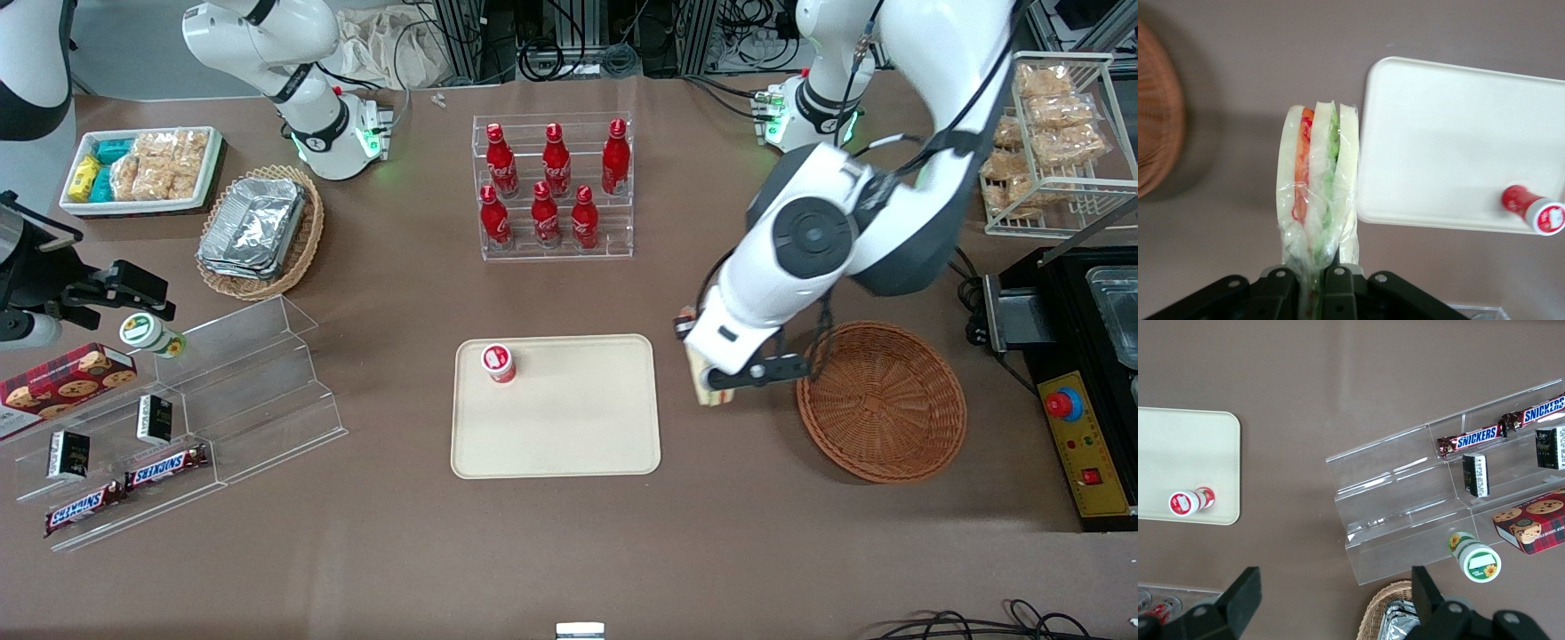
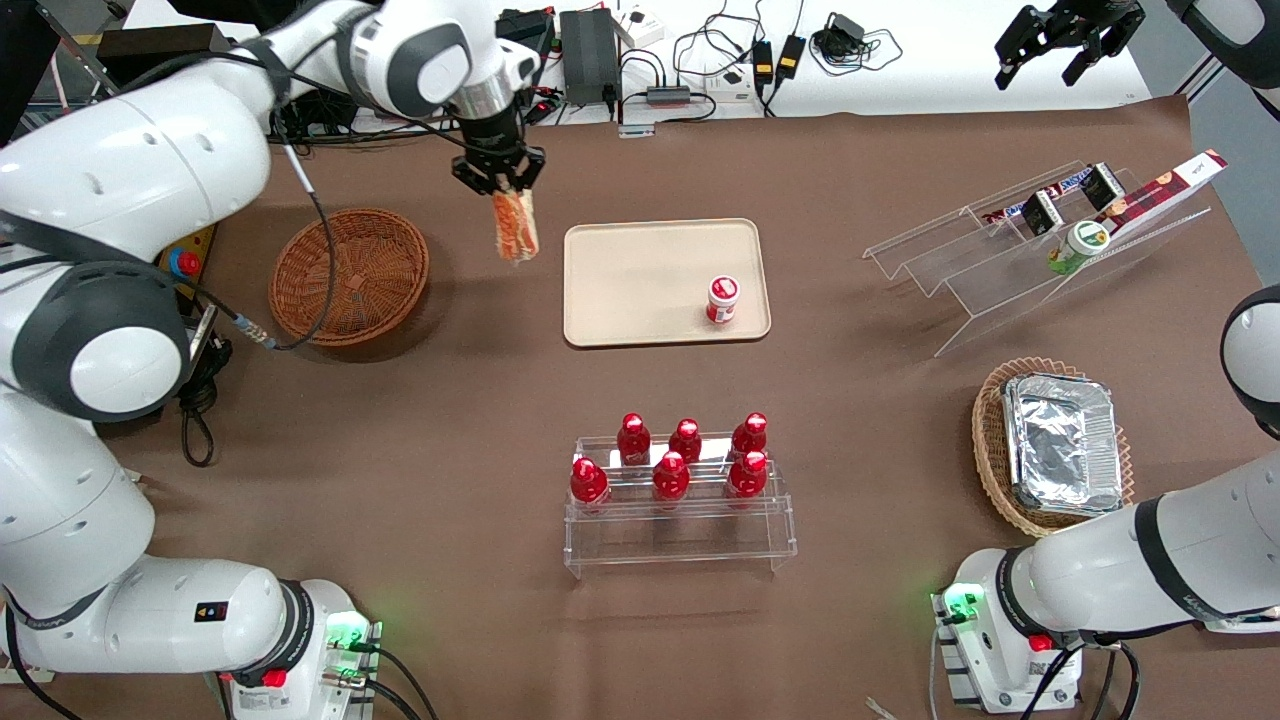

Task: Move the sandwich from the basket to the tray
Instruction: 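Carry the sandwich over the white tray and lower it down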

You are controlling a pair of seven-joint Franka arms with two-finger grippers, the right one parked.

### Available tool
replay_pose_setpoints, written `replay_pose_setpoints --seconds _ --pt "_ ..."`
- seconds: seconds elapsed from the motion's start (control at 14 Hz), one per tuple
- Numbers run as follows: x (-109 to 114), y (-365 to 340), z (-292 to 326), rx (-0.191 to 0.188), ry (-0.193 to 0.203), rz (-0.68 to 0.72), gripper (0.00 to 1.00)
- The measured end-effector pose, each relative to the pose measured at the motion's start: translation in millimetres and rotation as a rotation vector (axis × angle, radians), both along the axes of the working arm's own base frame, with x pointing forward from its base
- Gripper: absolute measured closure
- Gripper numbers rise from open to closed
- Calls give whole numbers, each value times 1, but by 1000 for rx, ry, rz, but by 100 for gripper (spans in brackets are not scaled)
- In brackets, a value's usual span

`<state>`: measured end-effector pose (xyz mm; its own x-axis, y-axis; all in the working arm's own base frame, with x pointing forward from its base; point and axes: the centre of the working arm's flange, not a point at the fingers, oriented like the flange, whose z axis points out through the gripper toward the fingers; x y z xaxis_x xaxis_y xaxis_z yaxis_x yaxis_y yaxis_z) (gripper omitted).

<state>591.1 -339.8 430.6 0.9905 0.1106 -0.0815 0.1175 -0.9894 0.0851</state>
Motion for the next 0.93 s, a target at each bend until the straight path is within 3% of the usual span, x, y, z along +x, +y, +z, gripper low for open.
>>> replay_pose_setpoints --seconds 0.21,0.43,0.57,0.93 --pt "4 -36 -54 -41 -35 -53 85" --pt "-5 -66 -99 -23 -61 -129 85" --pt "-6 -73 -122 -33 -59 -145 85" --pt "-12 -81 -174 -8 -26 -186 85"
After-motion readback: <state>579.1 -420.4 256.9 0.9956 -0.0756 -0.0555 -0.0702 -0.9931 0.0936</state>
